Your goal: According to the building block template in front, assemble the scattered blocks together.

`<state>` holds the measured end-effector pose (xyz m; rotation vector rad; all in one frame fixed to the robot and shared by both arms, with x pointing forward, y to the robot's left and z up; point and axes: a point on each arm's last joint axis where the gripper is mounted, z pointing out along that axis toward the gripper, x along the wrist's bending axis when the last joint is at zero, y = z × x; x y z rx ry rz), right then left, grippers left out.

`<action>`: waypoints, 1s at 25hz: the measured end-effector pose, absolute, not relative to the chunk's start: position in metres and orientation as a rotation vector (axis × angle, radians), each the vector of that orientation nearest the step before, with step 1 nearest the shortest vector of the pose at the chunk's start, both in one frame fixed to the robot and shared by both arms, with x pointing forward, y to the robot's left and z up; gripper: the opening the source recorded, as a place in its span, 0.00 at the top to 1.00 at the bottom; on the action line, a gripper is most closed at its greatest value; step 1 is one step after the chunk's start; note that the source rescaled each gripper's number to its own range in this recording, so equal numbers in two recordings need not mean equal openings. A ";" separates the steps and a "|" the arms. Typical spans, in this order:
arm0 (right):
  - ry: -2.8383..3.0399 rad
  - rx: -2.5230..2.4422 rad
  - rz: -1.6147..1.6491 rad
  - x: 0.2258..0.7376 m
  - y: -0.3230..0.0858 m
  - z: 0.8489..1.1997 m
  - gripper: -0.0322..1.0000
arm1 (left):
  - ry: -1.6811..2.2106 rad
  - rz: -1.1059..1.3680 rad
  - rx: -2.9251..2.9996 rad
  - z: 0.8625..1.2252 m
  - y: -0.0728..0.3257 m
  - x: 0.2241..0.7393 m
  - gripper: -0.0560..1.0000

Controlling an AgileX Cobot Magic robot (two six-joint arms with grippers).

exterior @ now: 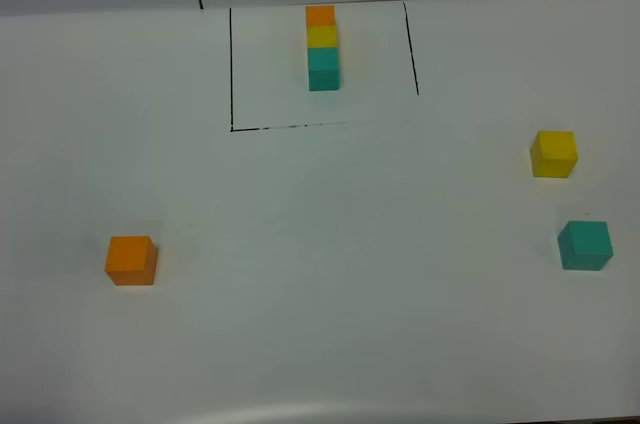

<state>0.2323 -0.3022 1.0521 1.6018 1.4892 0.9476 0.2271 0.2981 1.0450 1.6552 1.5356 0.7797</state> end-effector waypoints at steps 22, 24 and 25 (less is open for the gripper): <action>1.489 1.602 0.948 0.232 -0.302 1.052 0.24 | 1.536 0.780 1.655 1.045 0.298 0.227 0.72; 1.489 1.602 0.948 0.232 -0.302 1.052 0.24 | 1.536 0.780 1.655 1.045 0.298 0.227 0.72; 1.489 1.602 0.948 0.232 -0.302 1.052 0.24 | 1.536 0.780 1.655 1.045 0.298 0.227 0.72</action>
